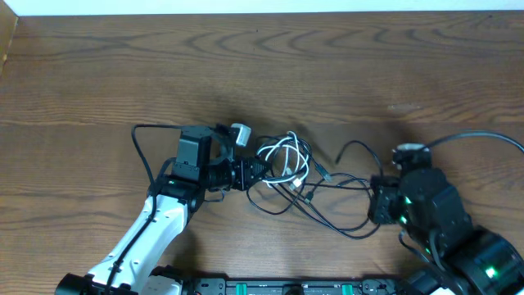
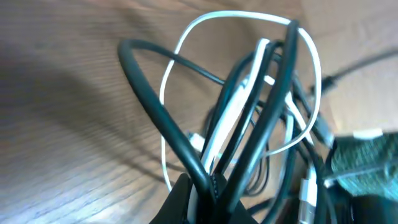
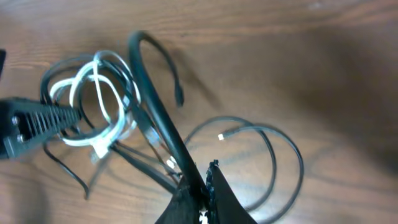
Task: Untangle cables
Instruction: 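Pull the grasped black cable rightward with the right gripper, then move the right gripper back toward the bundle near the left gripper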
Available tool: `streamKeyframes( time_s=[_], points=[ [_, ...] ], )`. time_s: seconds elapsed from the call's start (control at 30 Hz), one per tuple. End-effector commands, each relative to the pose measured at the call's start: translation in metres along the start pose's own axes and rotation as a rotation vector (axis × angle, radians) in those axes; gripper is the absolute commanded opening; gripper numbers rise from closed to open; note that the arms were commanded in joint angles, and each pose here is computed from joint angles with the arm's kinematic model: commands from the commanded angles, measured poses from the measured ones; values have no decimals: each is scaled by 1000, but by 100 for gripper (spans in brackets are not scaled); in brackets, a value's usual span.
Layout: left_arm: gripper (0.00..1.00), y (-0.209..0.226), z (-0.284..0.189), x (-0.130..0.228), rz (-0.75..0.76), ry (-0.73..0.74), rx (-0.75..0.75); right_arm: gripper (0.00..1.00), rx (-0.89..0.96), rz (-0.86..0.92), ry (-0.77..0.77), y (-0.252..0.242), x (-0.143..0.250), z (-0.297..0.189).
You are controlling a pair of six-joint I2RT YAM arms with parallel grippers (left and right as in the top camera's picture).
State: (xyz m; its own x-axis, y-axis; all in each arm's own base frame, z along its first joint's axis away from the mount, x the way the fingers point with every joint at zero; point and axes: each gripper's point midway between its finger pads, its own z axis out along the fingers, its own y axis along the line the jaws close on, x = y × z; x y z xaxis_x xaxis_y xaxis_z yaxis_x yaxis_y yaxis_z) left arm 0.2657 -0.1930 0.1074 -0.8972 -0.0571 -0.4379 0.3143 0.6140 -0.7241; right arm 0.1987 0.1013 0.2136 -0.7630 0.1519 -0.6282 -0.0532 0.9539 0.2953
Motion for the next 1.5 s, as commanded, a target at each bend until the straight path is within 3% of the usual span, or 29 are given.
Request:
streamKeyframes(
  time_s=[0.0, 0.23, 0.4, 0.67, 0.9, 1.27, 1.3, 1.4, 1.43, 1.47],
  points=[
    [8, 27, -3, -12, -170, -82, -146, 1, 80, 59, -42, -17, -5, -9],
    [8, 19, -4, -31, -279, -158, -100, 3, 74, 50, 39, -16, 11, -2],
    [8, -2, -6, -53, -308, -220, 6, 17, 38, 48, 105, -7, 20, 6],
    [8, -63, -18, -70, -112, -219, 282, 47, 80, 39, 171, -8, 27, 22],
    [8, -90, -25, -52, 76, -134, 416, 52, 126, 125, 224, -5, 30, 46],
    [8, -89, -24, -53, 107, -147, 408, 54, 110, 192, 412, 13, 56, 83],
    [12, -89, -24, -53, 116, -149, 407, 53, 115, 193, 427, 13, 58, 86],
    [62, -88, -24, -52, 143, -151, 402, 47, 126, 193, 454, 12, 63, 90],
    [94, -88, -23, -52, 154, -151, 399, 47, 130, 193, 458, 12, 64, 91],
    [98, -87, -23, -51, 168, -151, 396, 47, 133, 192, 460, 11, 64, 91]
  ],
)
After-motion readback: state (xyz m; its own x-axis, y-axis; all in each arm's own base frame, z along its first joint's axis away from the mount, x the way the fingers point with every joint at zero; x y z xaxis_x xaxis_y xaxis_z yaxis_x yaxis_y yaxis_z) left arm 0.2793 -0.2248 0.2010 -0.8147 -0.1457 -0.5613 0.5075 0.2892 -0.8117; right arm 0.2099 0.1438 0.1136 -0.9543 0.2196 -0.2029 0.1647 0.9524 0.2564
